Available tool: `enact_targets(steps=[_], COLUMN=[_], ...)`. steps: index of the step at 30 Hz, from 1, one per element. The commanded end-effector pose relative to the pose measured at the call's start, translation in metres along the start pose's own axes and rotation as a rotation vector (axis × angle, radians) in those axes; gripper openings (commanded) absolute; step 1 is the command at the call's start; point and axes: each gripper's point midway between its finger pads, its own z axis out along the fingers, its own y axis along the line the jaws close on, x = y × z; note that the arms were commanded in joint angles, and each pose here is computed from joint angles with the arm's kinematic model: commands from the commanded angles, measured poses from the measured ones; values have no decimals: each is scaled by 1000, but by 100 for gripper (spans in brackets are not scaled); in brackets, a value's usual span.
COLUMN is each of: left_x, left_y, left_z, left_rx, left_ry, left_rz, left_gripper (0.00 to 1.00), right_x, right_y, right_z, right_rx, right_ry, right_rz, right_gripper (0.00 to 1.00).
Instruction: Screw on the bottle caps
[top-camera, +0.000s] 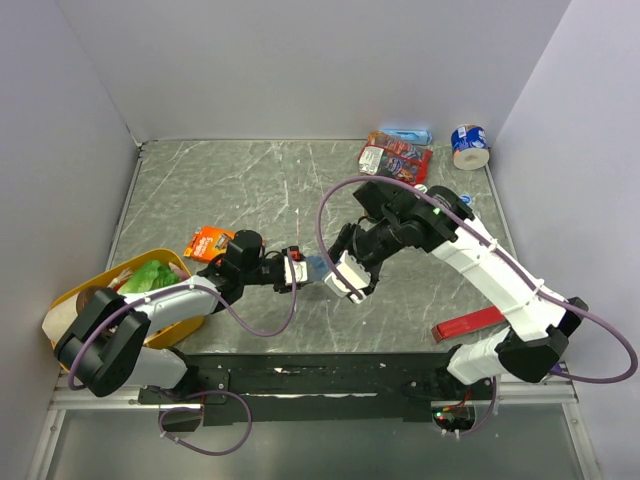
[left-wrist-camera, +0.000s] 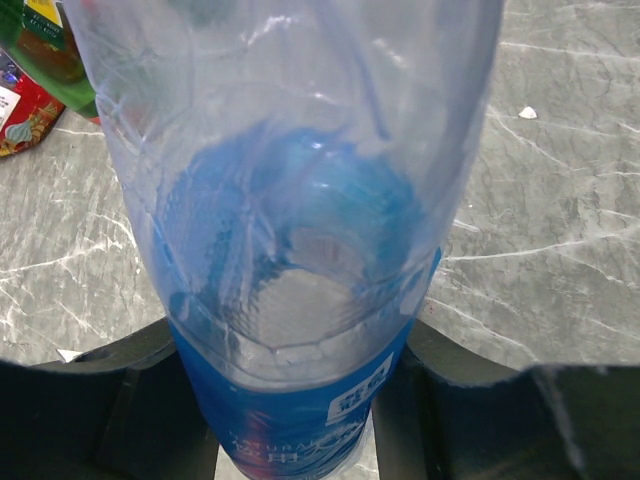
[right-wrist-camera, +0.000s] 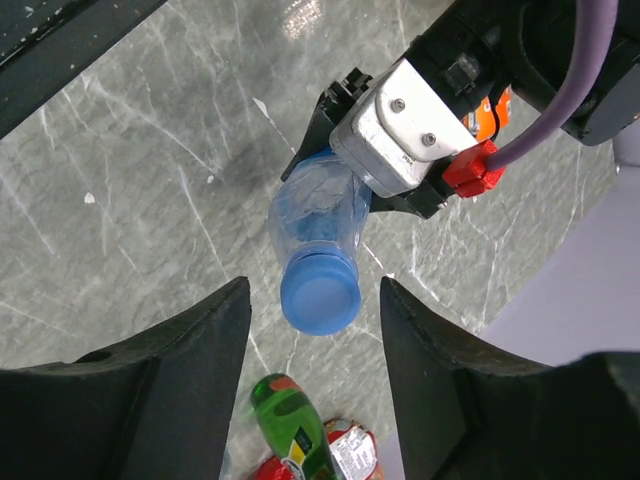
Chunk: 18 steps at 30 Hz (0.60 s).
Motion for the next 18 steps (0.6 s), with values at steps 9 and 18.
enact_targets(steps=[9,18], left_x=[-26,-36], left_y=[15,44], left_z=[1,-2], left_rx=[-12,-183], left_ry=[-78,-112], left_rz=[83,-14], left_gripper=[1,1], right_x=[4,21], right_y=[-1,-27], right_z=[2,9], right_rx=[-43,19], right_ry=[21,38], right_rz=[28,334], right_gripper=[46,24])
